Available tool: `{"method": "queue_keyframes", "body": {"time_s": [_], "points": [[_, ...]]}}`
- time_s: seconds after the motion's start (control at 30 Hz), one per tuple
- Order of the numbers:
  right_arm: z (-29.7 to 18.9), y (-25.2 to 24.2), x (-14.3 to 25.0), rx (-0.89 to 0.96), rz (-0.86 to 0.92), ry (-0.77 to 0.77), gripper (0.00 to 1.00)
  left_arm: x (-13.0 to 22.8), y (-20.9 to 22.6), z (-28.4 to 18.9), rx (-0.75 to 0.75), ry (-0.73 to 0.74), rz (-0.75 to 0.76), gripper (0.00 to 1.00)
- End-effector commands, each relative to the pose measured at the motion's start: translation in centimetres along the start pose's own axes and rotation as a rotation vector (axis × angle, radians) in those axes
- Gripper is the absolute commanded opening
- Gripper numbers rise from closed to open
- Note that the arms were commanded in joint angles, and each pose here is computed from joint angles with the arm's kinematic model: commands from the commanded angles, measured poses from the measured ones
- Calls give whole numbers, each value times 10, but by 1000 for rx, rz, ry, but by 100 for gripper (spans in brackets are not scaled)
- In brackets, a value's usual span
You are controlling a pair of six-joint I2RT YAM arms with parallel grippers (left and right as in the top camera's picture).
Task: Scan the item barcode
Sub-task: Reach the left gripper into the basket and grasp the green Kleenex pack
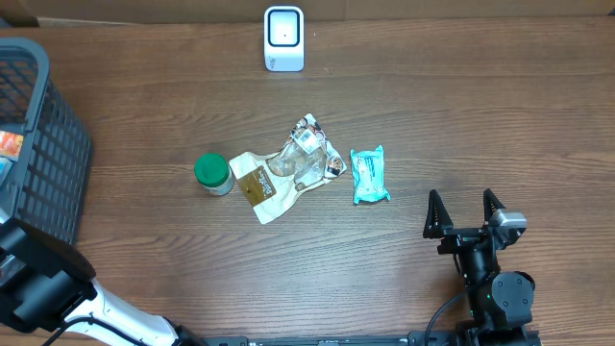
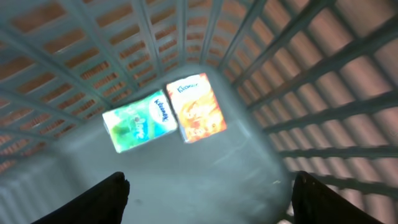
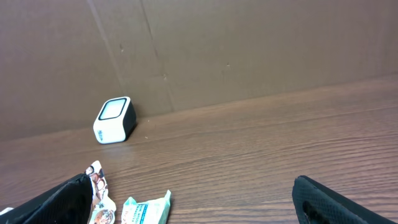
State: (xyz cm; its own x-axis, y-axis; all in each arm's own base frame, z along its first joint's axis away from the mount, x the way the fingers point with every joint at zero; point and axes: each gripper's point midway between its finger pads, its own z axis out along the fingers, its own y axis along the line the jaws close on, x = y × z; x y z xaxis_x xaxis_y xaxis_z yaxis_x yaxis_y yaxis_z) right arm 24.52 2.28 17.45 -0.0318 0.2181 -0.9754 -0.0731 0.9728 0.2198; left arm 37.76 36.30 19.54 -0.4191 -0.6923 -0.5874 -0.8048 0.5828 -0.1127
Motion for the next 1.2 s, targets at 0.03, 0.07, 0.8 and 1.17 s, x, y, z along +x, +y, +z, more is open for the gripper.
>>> {"method": "queue_keyframes", "body": {"time_s": [0.03, 0.07, 0.8, 1.17], "points": [[0, -1, 3, 4, -4, -1, 100, 13, 11, 26, -51, -9, 226, 72], [0, -1, 3, 4, -4, -1, 100, 14, 12, 31, -51, -16, 249, 72], [0, -1, 3, 4, -4, -1, 100, 62, 53, 125, -137, 39, 670, 77], [0, -1, 3, 4, -4, -1, 100, 94, 61, 162, -135, 125, 724, 60]]}}
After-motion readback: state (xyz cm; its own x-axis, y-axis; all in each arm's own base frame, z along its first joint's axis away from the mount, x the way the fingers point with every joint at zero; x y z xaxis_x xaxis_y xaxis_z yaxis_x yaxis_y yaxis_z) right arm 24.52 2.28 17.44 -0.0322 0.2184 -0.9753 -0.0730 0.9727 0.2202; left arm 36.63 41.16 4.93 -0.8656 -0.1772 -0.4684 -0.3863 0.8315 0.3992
